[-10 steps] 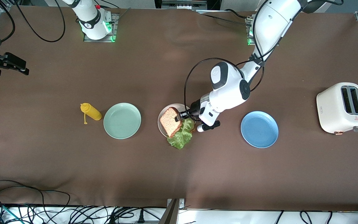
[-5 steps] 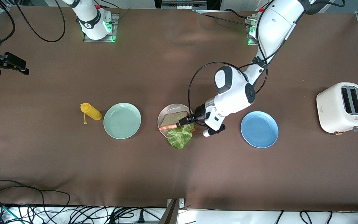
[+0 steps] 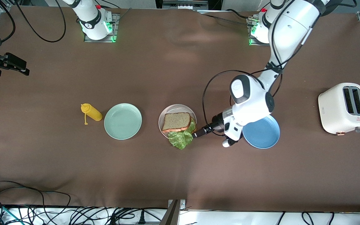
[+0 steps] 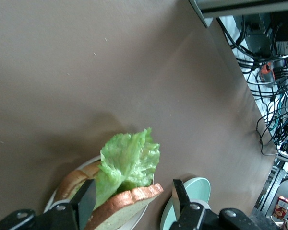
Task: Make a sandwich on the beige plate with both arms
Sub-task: 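Open the left gripper and draw it back from the sandwich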
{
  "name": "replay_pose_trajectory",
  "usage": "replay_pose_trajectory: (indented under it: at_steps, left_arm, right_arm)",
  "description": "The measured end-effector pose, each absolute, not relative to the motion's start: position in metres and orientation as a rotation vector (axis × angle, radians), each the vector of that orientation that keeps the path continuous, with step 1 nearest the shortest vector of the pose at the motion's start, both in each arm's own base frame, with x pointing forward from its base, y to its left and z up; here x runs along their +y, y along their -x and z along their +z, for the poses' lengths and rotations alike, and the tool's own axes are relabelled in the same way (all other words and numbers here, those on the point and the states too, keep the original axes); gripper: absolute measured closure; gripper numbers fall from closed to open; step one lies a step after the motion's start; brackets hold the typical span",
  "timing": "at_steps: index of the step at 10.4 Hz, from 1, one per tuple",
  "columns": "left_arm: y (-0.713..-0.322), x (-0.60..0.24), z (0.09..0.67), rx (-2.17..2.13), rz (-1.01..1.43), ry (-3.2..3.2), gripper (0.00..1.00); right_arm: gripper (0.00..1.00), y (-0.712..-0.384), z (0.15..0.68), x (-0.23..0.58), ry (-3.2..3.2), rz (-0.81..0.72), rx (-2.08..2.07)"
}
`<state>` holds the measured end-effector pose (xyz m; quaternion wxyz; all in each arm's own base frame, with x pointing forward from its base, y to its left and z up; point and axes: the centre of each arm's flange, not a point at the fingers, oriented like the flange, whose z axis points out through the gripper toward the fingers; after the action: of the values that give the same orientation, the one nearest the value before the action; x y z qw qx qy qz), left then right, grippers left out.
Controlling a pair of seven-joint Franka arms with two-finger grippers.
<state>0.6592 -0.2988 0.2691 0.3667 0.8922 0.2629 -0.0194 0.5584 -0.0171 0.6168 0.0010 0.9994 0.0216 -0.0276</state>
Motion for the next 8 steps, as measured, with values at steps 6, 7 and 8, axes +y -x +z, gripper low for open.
replay_pose_trajectory:
  at_steps: [6,7,8]
  left_arm:
    - [-0.688,-0.167,0.334,0.516,-0.094,-2.548,0.00]
    - [-0.689,-0.140,0.350,0.496,-0.086,-2.611,0.00]
    - [-0.687,-0.120,0.363,0.489,-0.086,-2.653,0.00]
  right_arm:
    - [0.00,-0.559,0.617,-0.016,-3.137,-0.086,0.072]
    - [0.00,-0.559,0.617,-0.015,-3.137,-0.086,0.073]
    - [0.00,-0.559,0.617,-0.015,-3.137,-0.085,0.073]
